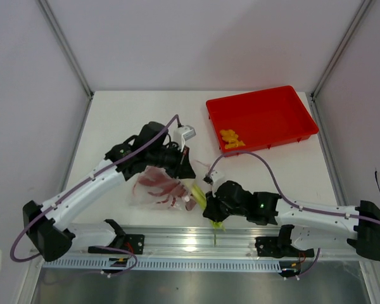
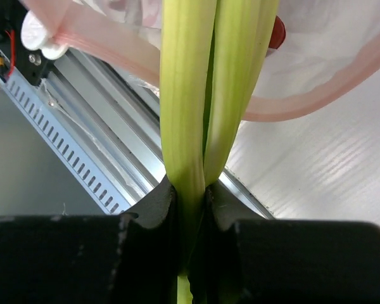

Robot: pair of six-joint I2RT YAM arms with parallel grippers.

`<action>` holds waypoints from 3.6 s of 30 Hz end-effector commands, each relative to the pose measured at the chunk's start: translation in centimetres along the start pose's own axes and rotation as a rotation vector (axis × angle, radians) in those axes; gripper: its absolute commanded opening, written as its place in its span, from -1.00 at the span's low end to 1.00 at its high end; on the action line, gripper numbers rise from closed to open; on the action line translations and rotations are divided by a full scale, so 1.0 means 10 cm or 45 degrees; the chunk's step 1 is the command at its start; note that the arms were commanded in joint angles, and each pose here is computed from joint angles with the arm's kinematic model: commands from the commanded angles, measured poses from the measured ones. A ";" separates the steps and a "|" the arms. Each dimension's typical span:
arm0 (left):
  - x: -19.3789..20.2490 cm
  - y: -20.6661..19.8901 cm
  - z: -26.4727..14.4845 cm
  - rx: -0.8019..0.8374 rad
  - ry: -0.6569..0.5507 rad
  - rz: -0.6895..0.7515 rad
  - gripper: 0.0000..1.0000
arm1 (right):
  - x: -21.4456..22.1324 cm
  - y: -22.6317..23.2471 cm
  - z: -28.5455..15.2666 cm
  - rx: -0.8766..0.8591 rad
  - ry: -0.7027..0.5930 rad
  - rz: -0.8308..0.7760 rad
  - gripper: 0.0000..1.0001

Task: Place the food in the zip-top bag and seal the zipper
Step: Place the fake vegetable in the zipper food storage bag.

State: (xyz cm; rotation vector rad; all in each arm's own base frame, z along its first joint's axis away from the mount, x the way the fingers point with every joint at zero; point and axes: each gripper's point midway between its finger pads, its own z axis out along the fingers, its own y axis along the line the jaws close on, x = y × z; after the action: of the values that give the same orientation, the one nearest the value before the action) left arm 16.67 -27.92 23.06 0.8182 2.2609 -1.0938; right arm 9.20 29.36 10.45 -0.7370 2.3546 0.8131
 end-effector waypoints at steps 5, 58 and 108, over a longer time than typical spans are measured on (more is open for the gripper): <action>-0.42 -0.15 0.23 0.105 0.023 0.095 -0.99 | 0.10 0.01 -0.24 -0.049 -0.088 0.055 -1.00; 0.85 -0.14 -0.53 0.013 -0.119 -0.144 -0.99 | -0.98 1.08 1.13 -0.503 -0.146 -0.095 -0.96; 0.16 -0.55 -0.66 0.136 -0.244 -0.049 -0.99 | -0.73 0.41 -0.49 -0.111 -0.301 0.050 0.67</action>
State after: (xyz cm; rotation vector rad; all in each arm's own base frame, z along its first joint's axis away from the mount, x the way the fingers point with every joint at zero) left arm 10.28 -24.29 24.90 0.6553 2.2067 -1.2201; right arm 8.47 33.66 20.26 -0.7705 2.0881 1.0749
